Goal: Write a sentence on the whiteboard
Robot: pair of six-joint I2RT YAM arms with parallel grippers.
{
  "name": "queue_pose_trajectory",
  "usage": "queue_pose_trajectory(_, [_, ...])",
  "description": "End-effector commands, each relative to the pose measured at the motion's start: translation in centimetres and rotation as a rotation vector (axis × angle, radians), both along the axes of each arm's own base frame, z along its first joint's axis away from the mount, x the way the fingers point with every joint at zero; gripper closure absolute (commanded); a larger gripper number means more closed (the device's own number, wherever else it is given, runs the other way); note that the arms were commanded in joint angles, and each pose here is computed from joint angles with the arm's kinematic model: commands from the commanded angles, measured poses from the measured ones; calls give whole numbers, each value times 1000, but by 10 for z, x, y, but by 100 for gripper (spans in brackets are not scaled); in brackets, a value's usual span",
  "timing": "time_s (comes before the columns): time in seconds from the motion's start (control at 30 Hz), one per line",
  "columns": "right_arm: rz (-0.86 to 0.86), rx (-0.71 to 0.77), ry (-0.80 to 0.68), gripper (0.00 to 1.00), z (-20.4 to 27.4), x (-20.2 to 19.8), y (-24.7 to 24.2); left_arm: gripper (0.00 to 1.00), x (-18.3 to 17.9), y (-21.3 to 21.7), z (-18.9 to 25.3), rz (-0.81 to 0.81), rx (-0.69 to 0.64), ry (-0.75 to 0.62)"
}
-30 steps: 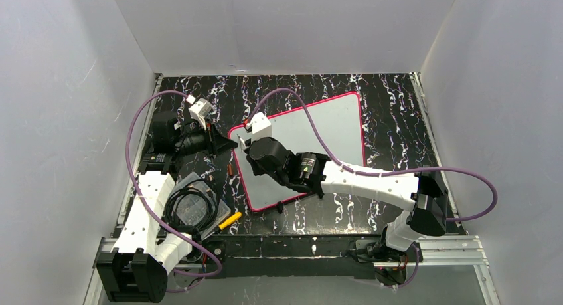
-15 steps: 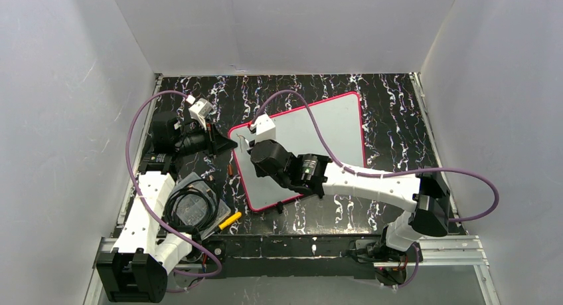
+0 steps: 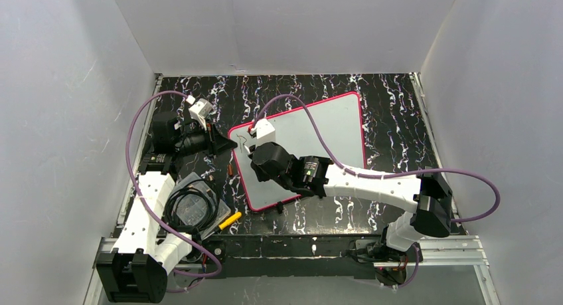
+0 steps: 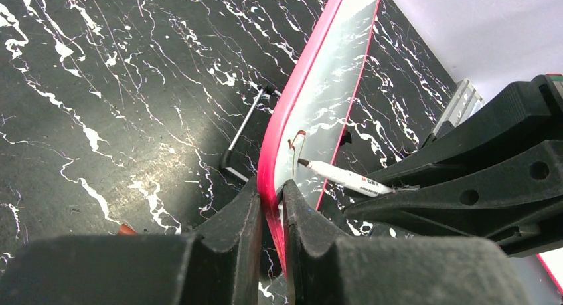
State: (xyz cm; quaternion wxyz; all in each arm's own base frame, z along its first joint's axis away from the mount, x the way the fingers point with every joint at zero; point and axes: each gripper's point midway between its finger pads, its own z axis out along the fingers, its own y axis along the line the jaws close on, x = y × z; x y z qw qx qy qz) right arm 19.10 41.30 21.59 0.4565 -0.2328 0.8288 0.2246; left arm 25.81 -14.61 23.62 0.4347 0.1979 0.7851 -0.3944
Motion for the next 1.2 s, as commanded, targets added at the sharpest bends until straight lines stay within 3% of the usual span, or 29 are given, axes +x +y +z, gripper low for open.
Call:
queue_pose_trajectory(0.0, [39, 25, -6, 99, 4, -2, 9, 100, -10, -3, -1, -39, 21, -35])
queue_pose_trajectory(0.9, [-72, -31, 17, 99, -17, 1, -22, 100, -10, -3, 0, -37, 26, -38])
queue_pose_trajectory(1.17, [-4, -7, 38, 99, -19, -8, -11, 100, -10, -3, -1, -39, 27, -37])
